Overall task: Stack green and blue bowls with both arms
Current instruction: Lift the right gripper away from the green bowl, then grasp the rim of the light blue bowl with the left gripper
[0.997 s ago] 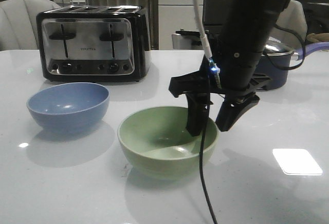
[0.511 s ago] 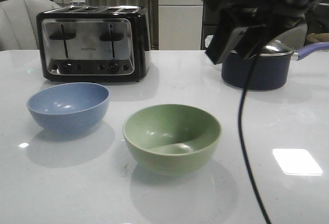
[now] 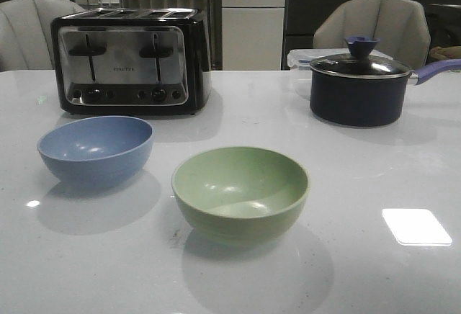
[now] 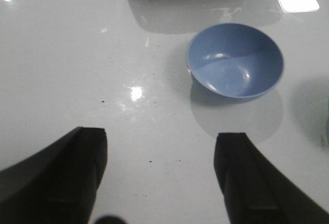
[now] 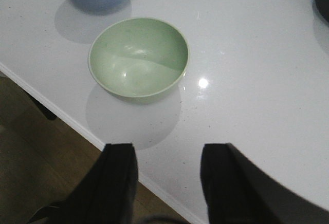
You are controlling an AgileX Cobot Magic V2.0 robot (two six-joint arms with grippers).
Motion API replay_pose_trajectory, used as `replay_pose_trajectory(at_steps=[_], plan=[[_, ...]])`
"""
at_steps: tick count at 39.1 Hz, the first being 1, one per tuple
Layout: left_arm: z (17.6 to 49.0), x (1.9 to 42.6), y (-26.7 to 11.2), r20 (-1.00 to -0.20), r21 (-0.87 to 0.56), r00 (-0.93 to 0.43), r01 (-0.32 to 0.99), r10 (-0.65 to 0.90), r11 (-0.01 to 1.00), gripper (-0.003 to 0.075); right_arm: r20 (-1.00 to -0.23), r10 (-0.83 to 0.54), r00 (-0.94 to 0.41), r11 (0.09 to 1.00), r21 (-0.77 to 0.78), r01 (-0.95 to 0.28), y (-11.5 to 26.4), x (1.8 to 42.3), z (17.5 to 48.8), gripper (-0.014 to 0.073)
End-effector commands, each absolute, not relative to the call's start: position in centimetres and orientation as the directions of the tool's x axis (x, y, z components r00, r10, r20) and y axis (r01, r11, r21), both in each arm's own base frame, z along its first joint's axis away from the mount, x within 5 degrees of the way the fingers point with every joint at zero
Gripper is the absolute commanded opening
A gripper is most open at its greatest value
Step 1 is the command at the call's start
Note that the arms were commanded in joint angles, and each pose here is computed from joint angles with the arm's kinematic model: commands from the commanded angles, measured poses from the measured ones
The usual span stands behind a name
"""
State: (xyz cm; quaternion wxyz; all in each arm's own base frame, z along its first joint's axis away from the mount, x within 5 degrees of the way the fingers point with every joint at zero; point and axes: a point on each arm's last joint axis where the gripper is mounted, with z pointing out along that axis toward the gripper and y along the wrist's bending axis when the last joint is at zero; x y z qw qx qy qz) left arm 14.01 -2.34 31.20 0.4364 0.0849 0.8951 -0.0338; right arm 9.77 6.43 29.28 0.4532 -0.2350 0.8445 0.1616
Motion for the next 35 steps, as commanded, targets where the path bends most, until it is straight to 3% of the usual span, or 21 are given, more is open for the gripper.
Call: replay_pose_trajectory(at_steps=[1,15,27,35], plan=[[31.8,15.9,-3.7,-0.824,0.014,-0.546,0.244,0.149,0.97,0.0505,-0.902,-0.202,-0.381,0.836,0.043,-0.547,6.2,9.4,30.7,0.0412],[29.1,24.2,-6.7,-0.705,0.004,-0.678,0.285,0.205,0.958,0.0505,-0.902,-0.203,-0.381,0.835,0.043,-0.548,6.1,9.3,30.7,0.0412],[25.3,33.6,-7.6,-0.605,-0.042,-0.783,0.213,0.144,0.976,0.0506,-0.902,-0.203,-0.381,0.835,0.043,-0.548,6.1,9.3,30.7,0.0412],[22.3,37.4,-8.5,-0.554,-0.064,-0.822,0.199,0.131,0.978,0.0505,-0.902,-0.203,-0.381,0.835,0.043,-0.548,6.1,9.3,30.7,0.0412]])
